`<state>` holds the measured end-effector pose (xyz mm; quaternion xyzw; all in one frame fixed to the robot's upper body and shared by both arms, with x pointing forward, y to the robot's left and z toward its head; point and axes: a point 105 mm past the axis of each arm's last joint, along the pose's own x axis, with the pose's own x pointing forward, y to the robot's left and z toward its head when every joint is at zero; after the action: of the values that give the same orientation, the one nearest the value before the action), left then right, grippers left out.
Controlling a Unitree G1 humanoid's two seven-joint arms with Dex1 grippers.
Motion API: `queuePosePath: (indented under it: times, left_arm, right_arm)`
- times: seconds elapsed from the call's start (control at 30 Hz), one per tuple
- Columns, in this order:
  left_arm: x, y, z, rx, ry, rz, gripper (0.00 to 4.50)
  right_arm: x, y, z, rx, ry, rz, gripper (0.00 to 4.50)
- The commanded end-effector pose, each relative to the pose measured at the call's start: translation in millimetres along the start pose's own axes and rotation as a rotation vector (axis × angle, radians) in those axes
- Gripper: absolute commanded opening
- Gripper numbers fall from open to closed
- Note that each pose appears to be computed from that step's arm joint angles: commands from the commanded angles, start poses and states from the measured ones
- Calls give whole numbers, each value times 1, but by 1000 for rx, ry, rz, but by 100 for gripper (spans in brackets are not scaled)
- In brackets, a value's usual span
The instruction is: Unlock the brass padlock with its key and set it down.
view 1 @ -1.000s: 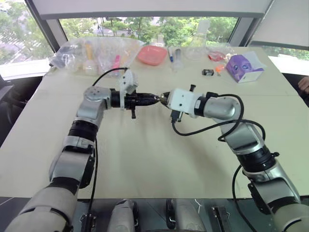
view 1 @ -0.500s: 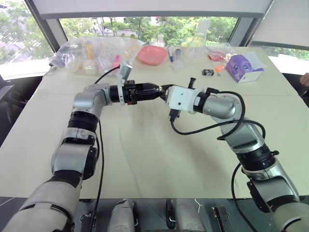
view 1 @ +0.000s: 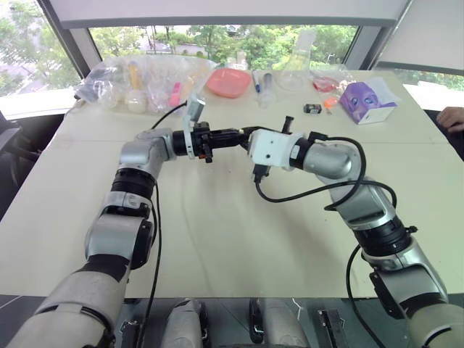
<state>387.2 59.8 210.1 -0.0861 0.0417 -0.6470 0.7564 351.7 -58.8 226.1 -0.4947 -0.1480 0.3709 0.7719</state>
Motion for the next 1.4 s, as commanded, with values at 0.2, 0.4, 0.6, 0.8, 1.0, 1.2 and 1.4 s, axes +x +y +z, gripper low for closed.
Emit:
queuePosePath:
  times: [0.2, 0.4, 0.6, 0.8, 1.0, 1.2, 1.4]
  left_arm:
    - [-5, 1, 16, 46, -36, 18, 0]
    - [-8, -2, 18, 25, -62, 4, 0]
    - [-7, -9, 19, 23, -60, -32, 0]
    - [-6, -16, 25, 31, -63, -67, 0]
    - [-7, -19, 26, 36, -68, -74, 0]
    - [-7, -23, 26, 50, -71, -84, 0]
    - [-7, -24, 26, 56, -73, -90, 0]
  right_arm:
    - [-11, -13, 4, 5, 4, -71, 289]
    - [-35, -28, 18, 370, -100, -241, 289]
    - [-44, -42, 12, 488, -81, -362, 289]
    - [-35, -30, 2, 494, -37, -310, 289]
    - [-29, -24, -1, 493, -28, -267, 289]
    - [-22, -13, -10, 511, 9, -205, 289]
    - [-21, 1, -10, 644, 0, -84, 289]
